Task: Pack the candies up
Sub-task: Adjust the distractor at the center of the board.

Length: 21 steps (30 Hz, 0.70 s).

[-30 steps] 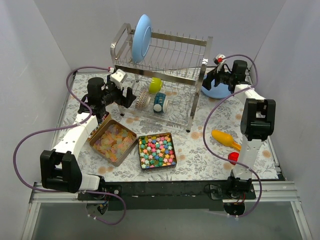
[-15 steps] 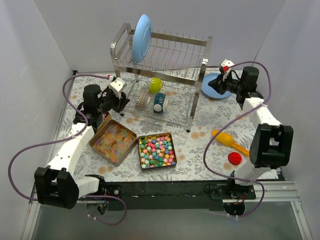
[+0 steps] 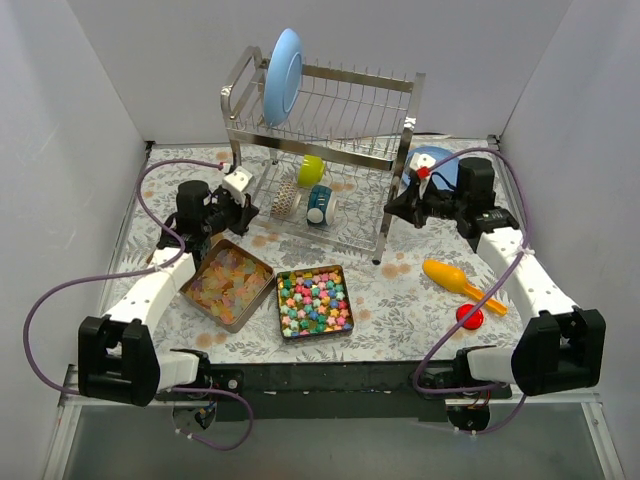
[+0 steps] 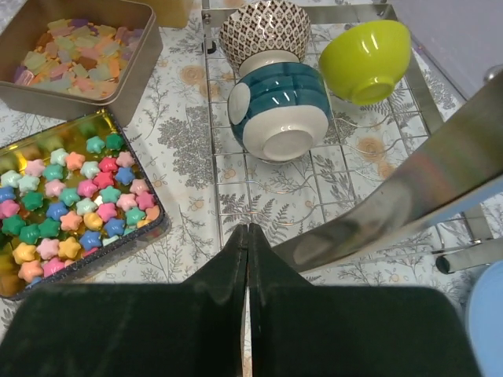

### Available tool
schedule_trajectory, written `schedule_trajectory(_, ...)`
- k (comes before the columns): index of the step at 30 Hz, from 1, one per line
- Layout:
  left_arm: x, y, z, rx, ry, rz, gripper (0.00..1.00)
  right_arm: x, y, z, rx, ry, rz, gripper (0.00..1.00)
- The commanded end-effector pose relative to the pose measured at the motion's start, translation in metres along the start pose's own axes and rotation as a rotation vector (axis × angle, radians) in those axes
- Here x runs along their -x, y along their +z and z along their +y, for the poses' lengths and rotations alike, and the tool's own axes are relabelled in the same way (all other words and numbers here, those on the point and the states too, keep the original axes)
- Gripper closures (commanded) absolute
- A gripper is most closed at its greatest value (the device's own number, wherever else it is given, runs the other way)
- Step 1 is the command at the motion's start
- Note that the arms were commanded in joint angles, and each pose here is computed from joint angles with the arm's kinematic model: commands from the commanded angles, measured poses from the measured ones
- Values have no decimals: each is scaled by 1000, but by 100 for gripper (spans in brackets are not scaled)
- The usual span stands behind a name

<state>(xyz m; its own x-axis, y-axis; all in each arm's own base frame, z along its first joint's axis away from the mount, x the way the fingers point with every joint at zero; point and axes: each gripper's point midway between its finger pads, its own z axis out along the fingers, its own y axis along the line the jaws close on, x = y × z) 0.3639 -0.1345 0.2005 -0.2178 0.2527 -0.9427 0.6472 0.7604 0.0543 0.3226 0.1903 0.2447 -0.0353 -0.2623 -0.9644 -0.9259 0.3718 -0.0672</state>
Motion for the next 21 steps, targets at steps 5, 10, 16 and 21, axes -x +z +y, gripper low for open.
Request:
schedule_trajectory(5,0,14,15,19,-6,4,100,-11,19,-49,-139,54,54,99)
schedule_trajectory(10,-6,13,23,57,22,-3,100,-18,28,-89,-195,42,67,99)
schedule_trajectory(16,-4,14,32,92,40,-8,100,-11,35,-129,-228,6,57,99)
schedule_trajectory(21,-8,8,25,61,28,16,100,-7,41,-153,-255,-8,42,99)
